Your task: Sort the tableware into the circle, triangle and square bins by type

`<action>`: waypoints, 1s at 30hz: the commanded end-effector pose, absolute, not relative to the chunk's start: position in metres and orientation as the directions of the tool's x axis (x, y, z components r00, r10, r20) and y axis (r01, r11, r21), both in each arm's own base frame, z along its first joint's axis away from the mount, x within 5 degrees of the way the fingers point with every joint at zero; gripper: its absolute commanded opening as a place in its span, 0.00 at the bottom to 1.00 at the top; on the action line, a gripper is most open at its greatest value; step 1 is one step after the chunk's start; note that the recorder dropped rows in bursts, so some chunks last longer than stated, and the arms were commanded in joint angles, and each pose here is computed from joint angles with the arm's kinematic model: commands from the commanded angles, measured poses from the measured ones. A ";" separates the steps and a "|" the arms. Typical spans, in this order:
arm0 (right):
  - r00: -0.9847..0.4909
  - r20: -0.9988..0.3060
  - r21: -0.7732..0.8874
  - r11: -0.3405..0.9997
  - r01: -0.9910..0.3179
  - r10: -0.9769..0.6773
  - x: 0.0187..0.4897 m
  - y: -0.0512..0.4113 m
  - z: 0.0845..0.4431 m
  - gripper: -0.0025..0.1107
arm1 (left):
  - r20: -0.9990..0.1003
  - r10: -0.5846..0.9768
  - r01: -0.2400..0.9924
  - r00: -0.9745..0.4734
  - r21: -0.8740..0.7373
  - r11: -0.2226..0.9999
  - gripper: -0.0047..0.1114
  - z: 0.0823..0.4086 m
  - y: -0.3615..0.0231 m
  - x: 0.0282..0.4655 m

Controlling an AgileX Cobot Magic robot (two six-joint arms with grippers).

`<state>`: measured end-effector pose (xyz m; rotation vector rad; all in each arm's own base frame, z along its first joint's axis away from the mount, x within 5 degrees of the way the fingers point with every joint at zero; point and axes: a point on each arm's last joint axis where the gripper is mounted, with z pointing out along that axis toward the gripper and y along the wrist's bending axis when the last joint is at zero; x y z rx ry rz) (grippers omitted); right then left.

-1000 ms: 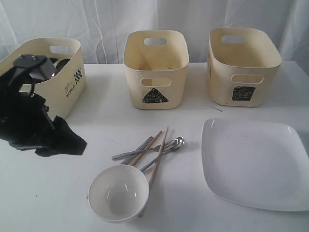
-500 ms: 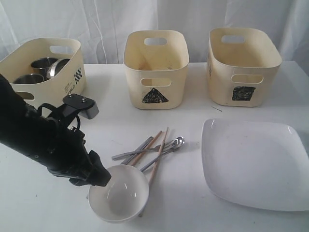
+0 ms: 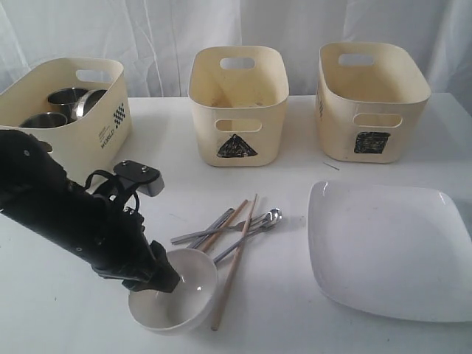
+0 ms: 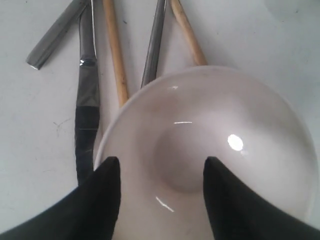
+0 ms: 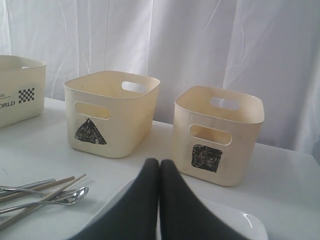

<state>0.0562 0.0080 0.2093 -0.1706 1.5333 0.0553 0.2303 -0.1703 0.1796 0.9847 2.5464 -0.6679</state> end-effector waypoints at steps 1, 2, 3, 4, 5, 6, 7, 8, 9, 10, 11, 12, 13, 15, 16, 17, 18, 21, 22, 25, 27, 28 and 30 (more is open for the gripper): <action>0.042 -0.997 -0.074 0.987 -0.140 -0.068 0.056 0.008 0.208 0.02 | -0.437 0.541 0.688 -0.719 -0.334 0.644 0.52 0.176 -0.172 0.227; 0.042 -0.997 -0.074 0.987 -0.140 -0.068 0.056 0.008 0.208 0.02 | -0.438 0.539 0.687 -0.720 -0.339 0.643 0.52 0.177 -0.173 0.227; 0.042 -0.997 -0.074 0.987 -0.140 -0.068 0.056 0.008 0.208 0.02 | -0.439 0.538 0.687 -0.720 -0.340 0.642 0.52 0.178 -0.173 0.227; 0.042 -0.997 -0.074 0.987 -0.140 -0.068 0.056 0.008 0.208 0.02 | -0.440 0.538 0.688 -0.719 -0.344 0.638 0.52 0.179 -0.173 0.227; 0.042 -0.997 -0.074 0.987 -0.140 -0.068 0.056 0.008 0.208 0.02 | -0.437 0.542 0.691 -0.718 -0.352 0.631 0.52 0.181 -0.174 0.227; 0.042 -0.997 -0.074 0.987 -0.140 -0.068 0.056 0.008 0.208 0.02 | -0.437 0.538 0.688 -0.721 -0.362 0.628 0.52 0.182 -0.175 0.227; 0.042 -0.997 -0.074 0.987 -0.140 -0.068 0.056 0.008 0.208 0.02 | -0.436 0.537 0.688 -0.722 -0.373 0.622 0.52 0.184 -0.176 0.227; 0.042 -0.997 -0.074 0.987 -0.140 -0.068 0.056 0.008 0.208 0.02 | -0.434 0.532 0.684 -0.727 -0.390 0.617 0.51 0.186 -0.178 0.227; 0.042 -0.997 -0.074 0.987 -0.140 -0.068 0.056 0.008 0.208 0.02 | -0.429 0.533 0.683 -0.729 -0.408 0.606 0.51 0.188 -0.179 0.226; 0.042 -0.997 -0.074 0.987 -0.140 -0.068 0.056 0.008 0.208 0.02 | -0.428 0.535 0.684 -0.728 -0.419 0.596 0.51 0.190 -0.181 0.226; 0.042 -0.997 -0.074 0.987 -0.140 -0.068 0.056 0.008 0.208 0.02 | -0.427 0.540 0.688 -0.726 -0.431 0.584 0.51 0.193 -0.182 0.226; 0.042 -0.997 -0.074 0.987 -0.140 -0.068 0.056 0.008 0.208 0.02 | -0.426 0.547 0.693 -0.721 -0.442 0.570 0.50 0.196 -0.184 0.227; 0.042 -0.997 -0.074 0.987 -0.140 -0.068 0.056 0.008 0.208 0.02 | -0.427 0.552 0.698 -0.716 -0.450 0.558 0.50 0.199 -0.185 0.227; 0.042 -0.997 -0.074 0.987 -0.140 -0.068 0.056 0.008 0.208 0.02 | -0.437 0.560 0.710 -0.704 -0.460 0.533 0.48 0.207 -0.188 0.229; 0.042 -0.997 -0.074 0.987 -0.140 -0.068 0.056 0.008 0.208 0.02 | -0.446 0.561 0.716 -0.697 -0.461 0.524 0.48 0.212 -0.190 0.230; 0.042 -0.997 -0.074 0.987 -0.140 -0.068 0.056 0.008 0.208 0.02 | -0.459 0.563 0.726 -0.687 -0.451 0.519 0.48 0.216 -0.190 0.231; 0.042 -0.997 -0.074 0.987 -0.140 -0.068 0.056 0.008 0.208 0.02 | -0.472 0.567 0.738 -0.675 -0.436 0.514 0.48 0.220 -0.190 0.232; 0.042 -0.997 -0.074 0.987 -0.140 -0.068 0.056 0.008 0.208 0.02 | -0.503 0.588 0.772 -0.634 -0.367 0.518 0.48 0.234 -0.186 0.235; 0.042 -0.997 -0.074 0.987 -0.140 -0.068 0.056 0.008 0.208 0.02 | -0.507 0.597 0.780 -0.622 -0.336 0.528 0.48 0.240 -0.184 0.235; 0.042 -0.997 -0.074 0.987 -0.140 -0.068 0.056 0.008 0.208 0.02 | -0.493 0.621 0.781 -0.609 -0.238 0.577 0.48 0.248 -0.174 0.237; 0.042 -0.997 -0.074 0.987 -0.140 -0.068 0.056 0.008 0.208 0.02 | -0.457 0.647 0.773 -0.611 -0.167 0.612 0.48 0.248 -0.166 0.238; 0.042 -0.997 -0.074 0.987 -0.140 -0.068 0.056 0.008 0.208 0.02 | -0.434 0.651 0.762 -0.623 -0.148 0.631 0.48 0.247 -0.163 0.238; 0.042 -0.997 -0.074 0.987 -0.140 -0.068 0.056 0.008 0.208 0.02 | -0.414 0.651 0.751 -0.636 -0.135 0.647 0.48 0.246 -0.161 0.239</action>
